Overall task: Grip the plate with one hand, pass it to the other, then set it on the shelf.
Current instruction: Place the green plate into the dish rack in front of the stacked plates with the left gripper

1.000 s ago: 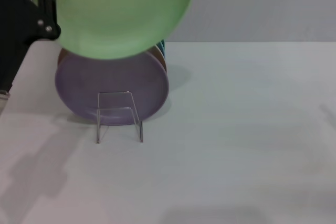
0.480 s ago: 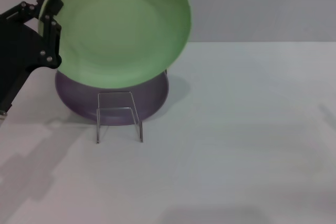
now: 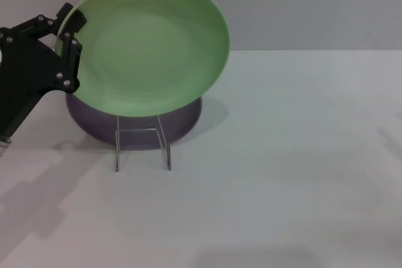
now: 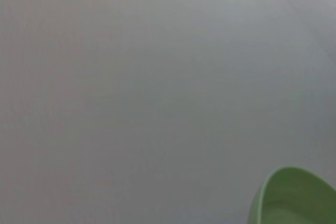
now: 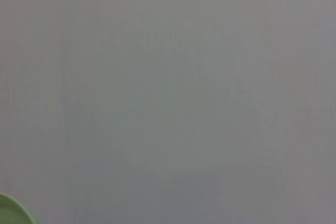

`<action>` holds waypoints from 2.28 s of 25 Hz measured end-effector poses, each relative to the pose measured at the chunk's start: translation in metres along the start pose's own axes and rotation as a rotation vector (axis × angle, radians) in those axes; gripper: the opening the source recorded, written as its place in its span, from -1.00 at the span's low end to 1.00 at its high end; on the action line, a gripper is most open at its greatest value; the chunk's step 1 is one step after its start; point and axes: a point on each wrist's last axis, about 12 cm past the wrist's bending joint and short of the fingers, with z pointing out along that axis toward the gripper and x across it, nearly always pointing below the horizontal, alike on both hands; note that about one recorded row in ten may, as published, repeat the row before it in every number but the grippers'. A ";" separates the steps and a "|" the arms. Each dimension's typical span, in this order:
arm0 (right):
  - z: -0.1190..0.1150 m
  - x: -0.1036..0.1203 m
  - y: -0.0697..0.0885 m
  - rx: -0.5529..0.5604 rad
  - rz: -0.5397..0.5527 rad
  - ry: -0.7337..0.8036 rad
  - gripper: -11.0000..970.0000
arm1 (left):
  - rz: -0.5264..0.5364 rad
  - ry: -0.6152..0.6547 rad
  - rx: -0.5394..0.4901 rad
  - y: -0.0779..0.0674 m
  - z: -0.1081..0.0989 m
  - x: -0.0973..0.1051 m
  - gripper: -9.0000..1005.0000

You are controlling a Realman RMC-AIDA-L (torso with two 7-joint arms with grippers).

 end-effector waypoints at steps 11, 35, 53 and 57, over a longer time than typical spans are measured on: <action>-0.001 -0.001 0.002 -0.016 0.000 -0.011 0.38 | 0.046 0.014 0.016 -0.001 0.004 0.004 -0.84; -0.004 -0.002 0.008 -0.057 -0.009 -0.024 0.38 | 0.131 0.021 0.082 -0.008 0.003 0.006 -0.84; -0.003 -0.003 0.009 -0.062 -0.010 -0.031 0.38 | 0.183 0.031 0.105 -0.005 0.006 0.009 -0.82; -0.001 -0.003 0.009 -0.066 -0.010 -0.034 0.38 | 0.174 0.039 0.104 -0.005 0.003 0.009 -0.82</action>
